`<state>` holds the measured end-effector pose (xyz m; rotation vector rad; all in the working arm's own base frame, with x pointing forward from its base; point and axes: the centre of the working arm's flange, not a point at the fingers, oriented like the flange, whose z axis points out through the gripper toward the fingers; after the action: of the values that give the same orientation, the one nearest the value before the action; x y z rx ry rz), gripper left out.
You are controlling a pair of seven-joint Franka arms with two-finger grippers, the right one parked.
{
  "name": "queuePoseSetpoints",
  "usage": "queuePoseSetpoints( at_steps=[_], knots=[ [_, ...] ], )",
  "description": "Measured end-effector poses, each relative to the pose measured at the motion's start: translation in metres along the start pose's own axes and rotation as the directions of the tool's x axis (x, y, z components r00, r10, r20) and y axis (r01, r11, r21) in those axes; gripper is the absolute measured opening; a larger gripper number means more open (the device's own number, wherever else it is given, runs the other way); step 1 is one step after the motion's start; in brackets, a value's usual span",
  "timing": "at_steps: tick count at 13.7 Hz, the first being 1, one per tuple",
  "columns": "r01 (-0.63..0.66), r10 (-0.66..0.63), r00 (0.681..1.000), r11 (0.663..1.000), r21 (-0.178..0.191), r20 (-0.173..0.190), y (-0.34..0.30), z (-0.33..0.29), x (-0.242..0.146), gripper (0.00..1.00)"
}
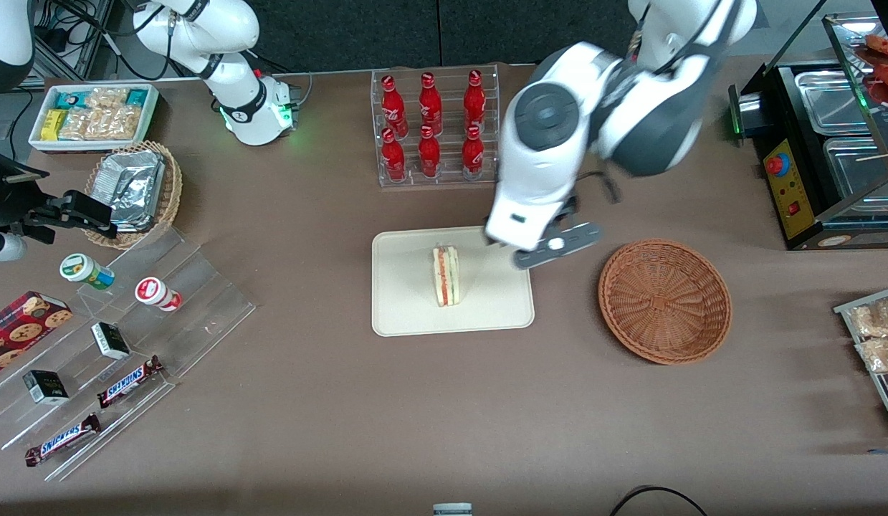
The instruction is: Place sandwich from basket to tray
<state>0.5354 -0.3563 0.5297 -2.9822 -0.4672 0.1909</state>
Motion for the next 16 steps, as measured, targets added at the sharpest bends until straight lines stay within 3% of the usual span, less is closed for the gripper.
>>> queuePoseSetpoints(
  at_steps=[2, 7, 13, 16],
  knots=[
    [-0.029, 0.029, 0.998, 1.000, -0.004, 0.054, -0.050, -0.019, 0.023, 1.00],
    [-0.098, 0.100, 0.989, 0.995, -0.017, 0.110, -0.160, -0.049, 0.067, 1.00],
    [-0.277, 0.289, 0.948, 0.956, -0.098, 0.131, -0.307, -0.065, 0.103, 1.00],
    [-0.288, 0.302, 0.942, 0.951, -0.111, 0.143, -0.337, -0.059, 0.098, 1.00]
  ],
)
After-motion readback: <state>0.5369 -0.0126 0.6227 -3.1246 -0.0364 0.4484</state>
